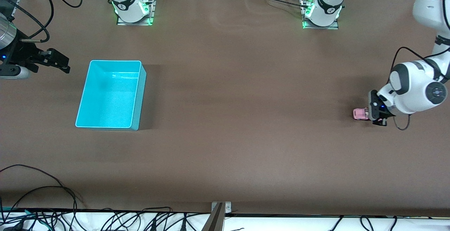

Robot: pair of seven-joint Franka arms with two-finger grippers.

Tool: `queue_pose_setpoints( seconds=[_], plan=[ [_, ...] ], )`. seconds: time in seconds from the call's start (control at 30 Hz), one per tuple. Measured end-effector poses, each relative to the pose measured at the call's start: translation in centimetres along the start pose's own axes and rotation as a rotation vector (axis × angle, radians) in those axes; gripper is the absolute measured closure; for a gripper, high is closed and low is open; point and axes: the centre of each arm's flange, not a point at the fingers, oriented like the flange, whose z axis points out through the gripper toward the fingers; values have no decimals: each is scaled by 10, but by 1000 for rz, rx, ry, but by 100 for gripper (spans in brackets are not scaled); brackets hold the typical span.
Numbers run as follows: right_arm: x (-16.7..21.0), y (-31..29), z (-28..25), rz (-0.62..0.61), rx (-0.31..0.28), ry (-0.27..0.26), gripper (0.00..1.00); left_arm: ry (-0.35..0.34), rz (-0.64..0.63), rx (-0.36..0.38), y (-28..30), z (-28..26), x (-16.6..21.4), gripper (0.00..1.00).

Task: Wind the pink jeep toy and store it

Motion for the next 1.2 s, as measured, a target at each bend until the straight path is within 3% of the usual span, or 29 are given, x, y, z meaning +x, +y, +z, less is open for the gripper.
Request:
queue_pose_setpoints(
  seconds=[0.37,1.2],
  plan=[
    [0,0,0,0,0,0,0,-4,-10,24,8,0,-61,49],
    [0,0,0,0,0,0,0,-10,-26,40,13,1,-89,49]
  ],
)
